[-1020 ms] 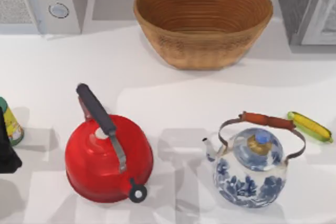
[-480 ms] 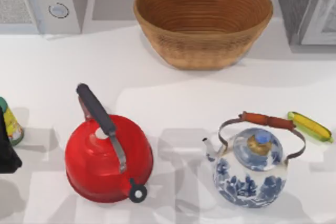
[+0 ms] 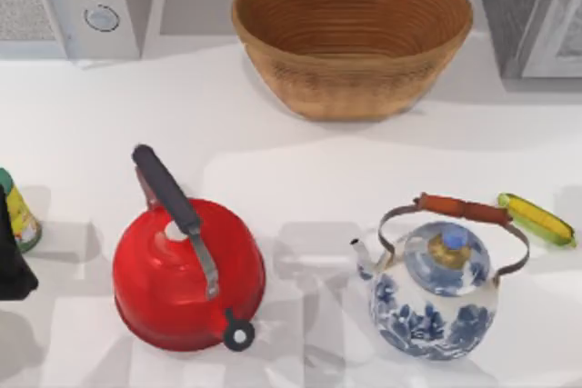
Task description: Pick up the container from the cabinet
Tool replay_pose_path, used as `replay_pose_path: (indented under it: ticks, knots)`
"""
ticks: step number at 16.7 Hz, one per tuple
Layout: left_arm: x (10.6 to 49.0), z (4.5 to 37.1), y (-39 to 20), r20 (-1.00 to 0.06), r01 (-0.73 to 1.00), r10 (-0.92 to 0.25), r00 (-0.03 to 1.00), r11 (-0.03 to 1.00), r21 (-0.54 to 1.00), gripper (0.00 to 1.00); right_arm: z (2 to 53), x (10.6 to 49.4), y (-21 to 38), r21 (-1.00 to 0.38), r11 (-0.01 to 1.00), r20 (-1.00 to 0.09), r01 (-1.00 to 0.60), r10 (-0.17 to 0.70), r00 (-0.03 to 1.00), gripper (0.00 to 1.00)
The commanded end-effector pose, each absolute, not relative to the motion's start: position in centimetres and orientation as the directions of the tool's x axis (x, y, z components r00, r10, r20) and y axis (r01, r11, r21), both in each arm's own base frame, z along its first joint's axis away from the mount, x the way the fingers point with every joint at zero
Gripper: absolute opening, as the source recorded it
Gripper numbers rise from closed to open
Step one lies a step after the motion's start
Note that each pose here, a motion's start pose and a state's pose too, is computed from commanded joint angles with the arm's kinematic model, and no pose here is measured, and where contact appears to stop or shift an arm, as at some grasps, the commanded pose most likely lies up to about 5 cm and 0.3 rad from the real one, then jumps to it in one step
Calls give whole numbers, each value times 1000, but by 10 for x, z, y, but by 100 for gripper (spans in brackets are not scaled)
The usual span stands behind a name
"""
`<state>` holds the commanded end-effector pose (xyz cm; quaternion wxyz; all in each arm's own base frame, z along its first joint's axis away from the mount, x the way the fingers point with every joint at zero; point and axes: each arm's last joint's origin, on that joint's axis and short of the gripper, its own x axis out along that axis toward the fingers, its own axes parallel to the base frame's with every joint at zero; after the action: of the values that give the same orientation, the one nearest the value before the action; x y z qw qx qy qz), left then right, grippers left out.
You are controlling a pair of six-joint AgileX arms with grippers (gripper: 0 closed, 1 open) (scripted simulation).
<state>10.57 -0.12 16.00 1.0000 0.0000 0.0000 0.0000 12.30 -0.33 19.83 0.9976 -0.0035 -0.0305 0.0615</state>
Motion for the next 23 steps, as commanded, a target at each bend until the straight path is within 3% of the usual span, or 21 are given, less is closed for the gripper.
replay_pose_path:
  ticks: [5, 9, 15, 23]
  knots:
    - [106, 160, -1, 0, 0, 0, 1000, 1000, 0, 100, 227, 174, -18, -33, 961, 71, -276, 278, 958, 0]
    - [106, 160, -1, 0, 0, 0, 1000, 1000, 0, 100, 217, 234, -46, -32, 913, 45, -407, 408, 912, 0]
    - [106, 160, -1, 0, 0, 0, 1000, 1000, 0, 100, 139, 299, -103, 2, 818, 3, -576, 576, 818, 0]
    - [106, 160, -1, 0, 0, 0, 1000, 1000, 0, 100, 52, 312, -140, 2, 723, 0, -691, 691, 723, 0]
